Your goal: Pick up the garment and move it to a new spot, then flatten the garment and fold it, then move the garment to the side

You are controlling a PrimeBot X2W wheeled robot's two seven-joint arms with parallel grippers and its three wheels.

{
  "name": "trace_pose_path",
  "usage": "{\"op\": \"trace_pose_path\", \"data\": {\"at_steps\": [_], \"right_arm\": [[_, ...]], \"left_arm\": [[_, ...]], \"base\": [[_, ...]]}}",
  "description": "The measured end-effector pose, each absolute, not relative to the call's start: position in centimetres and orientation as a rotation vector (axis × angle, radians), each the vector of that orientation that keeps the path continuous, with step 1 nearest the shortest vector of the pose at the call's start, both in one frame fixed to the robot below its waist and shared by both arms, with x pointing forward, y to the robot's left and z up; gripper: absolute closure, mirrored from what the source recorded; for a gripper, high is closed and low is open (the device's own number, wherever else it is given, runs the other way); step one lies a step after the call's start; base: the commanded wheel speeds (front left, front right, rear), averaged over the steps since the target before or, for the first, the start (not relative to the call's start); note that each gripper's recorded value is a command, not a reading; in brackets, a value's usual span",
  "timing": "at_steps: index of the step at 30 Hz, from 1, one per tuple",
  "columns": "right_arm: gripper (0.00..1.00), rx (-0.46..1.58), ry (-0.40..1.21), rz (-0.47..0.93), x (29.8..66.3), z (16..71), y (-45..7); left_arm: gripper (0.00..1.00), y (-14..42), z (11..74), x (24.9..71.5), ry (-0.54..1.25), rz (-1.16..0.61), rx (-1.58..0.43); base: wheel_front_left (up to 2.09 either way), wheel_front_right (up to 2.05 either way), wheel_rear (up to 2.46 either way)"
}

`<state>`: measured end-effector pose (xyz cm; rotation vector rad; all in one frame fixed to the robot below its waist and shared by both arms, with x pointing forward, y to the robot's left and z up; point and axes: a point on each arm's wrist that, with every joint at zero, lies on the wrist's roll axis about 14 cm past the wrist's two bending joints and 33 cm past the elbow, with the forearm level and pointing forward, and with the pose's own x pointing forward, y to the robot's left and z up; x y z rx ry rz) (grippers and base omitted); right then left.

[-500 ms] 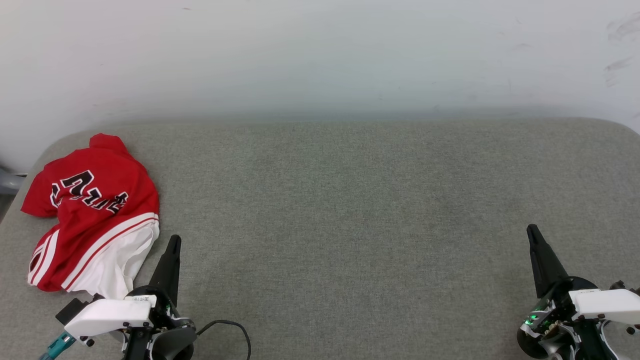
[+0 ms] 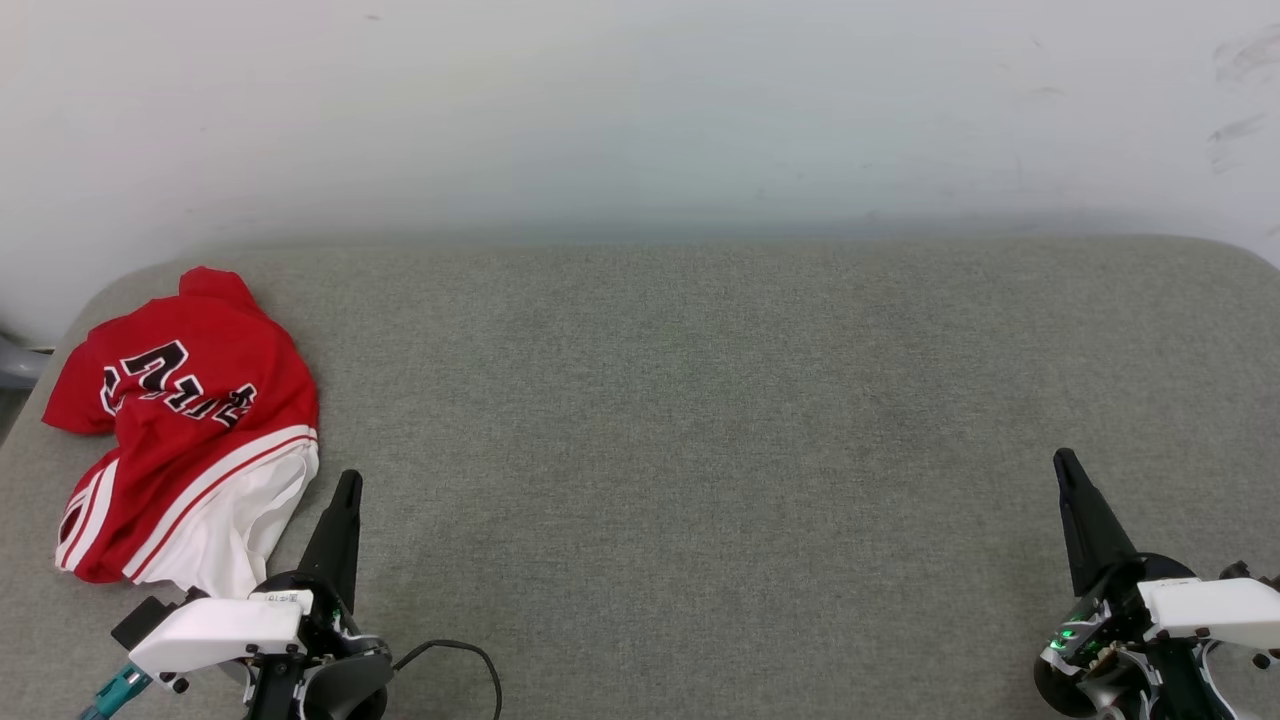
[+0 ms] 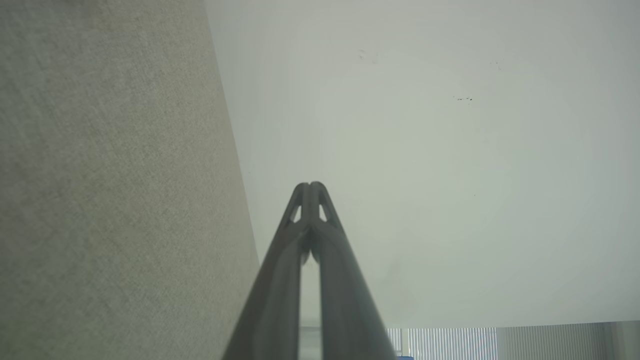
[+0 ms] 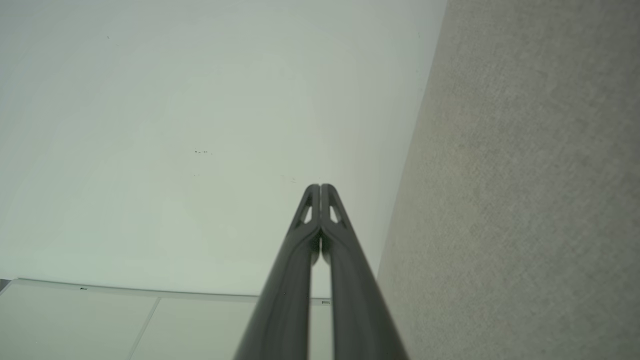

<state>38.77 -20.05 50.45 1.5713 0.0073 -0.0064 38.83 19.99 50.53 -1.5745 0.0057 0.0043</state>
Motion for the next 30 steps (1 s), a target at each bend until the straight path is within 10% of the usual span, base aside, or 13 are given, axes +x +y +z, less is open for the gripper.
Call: {"op": "trace_pose_path", "data": {"at_steps": [18, 19, 30], "right_arm": [[1.0, 1.571, 0.007, -0.006, 38.8, 50.5, -20.1], [0.0, 1.572, 0.014, -0.014, 38.7, 50.2, -20.1], [0.0, 1.509, 0.049, -0.093, 37.5, 47.8, -20.5]], "left_arm": [[1.0, 20.0, 50.5, 38.8, 0.006, 0.004, -1.575], [0.0, 20.0, 50.3, 38.8, 0.012, 0.01, -1.576], [0.0, 20.2, 48.3, 37.7, 0.037, 0.077, -1.539]], "base": [[0.0, 0.0, 0.0], [0.0, 0.0, 0.0], [0.0, 0.0, 0.0]]}}
